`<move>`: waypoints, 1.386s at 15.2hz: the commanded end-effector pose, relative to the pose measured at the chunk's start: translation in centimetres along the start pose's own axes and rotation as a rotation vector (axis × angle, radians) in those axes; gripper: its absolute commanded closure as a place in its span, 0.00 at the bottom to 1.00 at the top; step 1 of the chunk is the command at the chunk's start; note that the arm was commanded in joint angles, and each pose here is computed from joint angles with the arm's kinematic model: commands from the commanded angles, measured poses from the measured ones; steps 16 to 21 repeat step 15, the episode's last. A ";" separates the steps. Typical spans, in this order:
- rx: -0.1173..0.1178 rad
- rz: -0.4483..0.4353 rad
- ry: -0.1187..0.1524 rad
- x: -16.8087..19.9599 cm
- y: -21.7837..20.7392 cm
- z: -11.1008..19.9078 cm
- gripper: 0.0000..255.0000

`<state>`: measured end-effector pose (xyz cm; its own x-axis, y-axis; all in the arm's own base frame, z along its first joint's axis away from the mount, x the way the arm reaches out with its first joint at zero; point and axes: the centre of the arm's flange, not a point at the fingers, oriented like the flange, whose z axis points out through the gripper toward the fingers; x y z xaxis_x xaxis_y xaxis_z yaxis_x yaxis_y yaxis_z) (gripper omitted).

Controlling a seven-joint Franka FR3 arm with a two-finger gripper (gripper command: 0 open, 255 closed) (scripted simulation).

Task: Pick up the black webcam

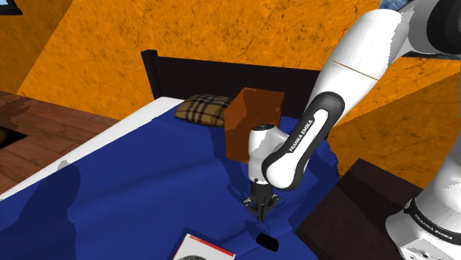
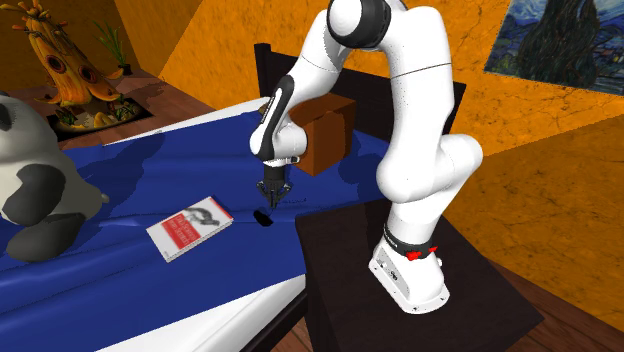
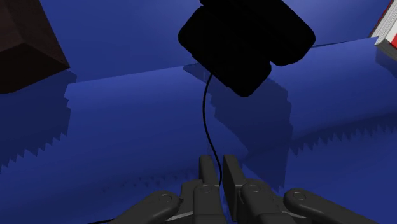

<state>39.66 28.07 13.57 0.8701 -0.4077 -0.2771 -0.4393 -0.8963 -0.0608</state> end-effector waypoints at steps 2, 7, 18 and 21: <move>0.000 0.000 0.000 -0.5 -0.1 -1.4 1.00; 0.000 0.000 0.000 -1.2 -0.3 -3.9 1.00; 0.000 0.000 0.000 -2.1 -0.5 -7.0 1.00; 0.000 0.000 0.000 -2.1 -0.5 -7.0 1.00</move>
